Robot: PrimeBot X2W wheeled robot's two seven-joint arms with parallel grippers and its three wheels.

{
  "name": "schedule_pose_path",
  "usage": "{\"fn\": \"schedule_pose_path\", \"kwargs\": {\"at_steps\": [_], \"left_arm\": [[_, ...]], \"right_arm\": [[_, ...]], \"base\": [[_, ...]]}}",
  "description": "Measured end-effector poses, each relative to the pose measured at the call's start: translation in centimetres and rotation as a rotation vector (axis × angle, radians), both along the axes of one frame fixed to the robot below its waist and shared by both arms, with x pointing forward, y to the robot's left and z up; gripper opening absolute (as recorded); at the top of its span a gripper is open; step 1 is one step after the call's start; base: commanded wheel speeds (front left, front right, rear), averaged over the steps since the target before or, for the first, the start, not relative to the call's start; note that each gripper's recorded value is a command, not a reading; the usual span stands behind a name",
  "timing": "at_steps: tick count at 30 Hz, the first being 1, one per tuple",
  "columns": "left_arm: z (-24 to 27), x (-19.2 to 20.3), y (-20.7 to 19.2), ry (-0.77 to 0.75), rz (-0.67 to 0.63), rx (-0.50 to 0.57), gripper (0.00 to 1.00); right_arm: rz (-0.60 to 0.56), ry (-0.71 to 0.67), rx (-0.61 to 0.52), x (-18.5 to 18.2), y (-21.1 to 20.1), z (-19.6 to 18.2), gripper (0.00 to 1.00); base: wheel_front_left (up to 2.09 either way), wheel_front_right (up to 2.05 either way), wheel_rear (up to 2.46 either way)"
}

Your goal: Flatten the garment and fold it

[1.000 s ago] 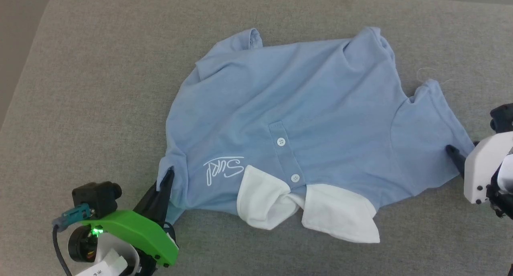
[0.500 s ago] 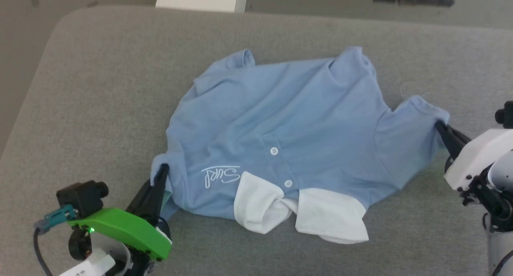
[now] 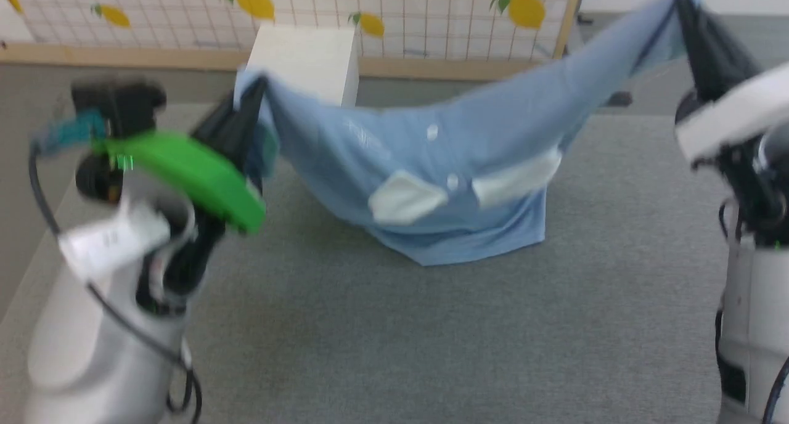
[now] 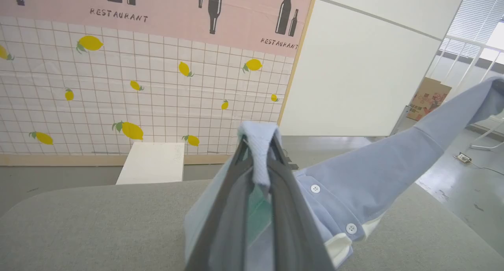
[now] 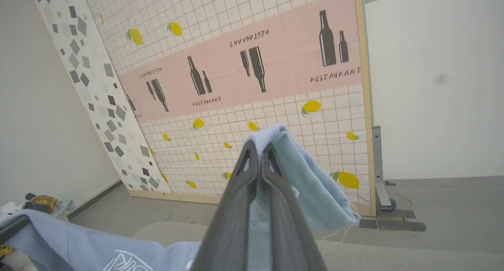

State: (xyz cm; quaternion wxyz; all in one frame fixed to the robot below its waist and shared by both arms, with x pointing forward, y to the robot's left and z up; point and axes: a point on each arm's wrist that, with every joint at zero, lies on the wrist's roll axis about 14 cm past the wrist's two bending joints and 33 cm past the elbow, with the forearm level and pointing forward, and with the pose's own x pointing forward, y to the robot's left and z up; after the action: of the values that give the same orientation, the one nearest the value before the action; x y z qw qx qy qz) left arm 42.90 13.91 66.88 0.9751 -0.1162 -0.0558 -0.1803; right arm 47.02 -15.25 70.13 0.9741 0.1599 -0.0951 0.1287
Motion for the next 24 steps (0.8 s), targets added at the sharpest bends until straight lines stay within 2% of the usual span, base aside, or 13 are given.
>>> {"fn": "schedule_pose_path", "kwargs": {"at_steps": [6, 12, 17, 24], "left_arm": [[7.8, 2.0, -1.1, -0.074, -0.035, 0.048, 0.00], [12.9, 3.6, -1.6, -0.088, -0.020, 0.081, 0.00], [14.3, 5.1, -1.8, -0.053, 0.000, 0.095, 0.00], [12.4, 9.1, -0.3, 0.029, 0.072, 0.149, 0.00]], "right_arm": [[-0.030, -0.233, -0.068, -1.6, 0.0, 10.6, 0.00], [-0.088, -0.310, -0.141, -2.0, -0.6, 16.3, 0.00], [-0.140, -0.279, -0.190, -0.4, -1.4, 17.3, 0.00], [-0.205, -0.138, -0.241, 4.5, -3.0, 14.3, 0.00]], "base": [[0.00, 0.00, 0.00], [0.00, 0.00, 0.00], [0.00, 0.00, 0.00], [0.00, 0.00, 0.00]]}}
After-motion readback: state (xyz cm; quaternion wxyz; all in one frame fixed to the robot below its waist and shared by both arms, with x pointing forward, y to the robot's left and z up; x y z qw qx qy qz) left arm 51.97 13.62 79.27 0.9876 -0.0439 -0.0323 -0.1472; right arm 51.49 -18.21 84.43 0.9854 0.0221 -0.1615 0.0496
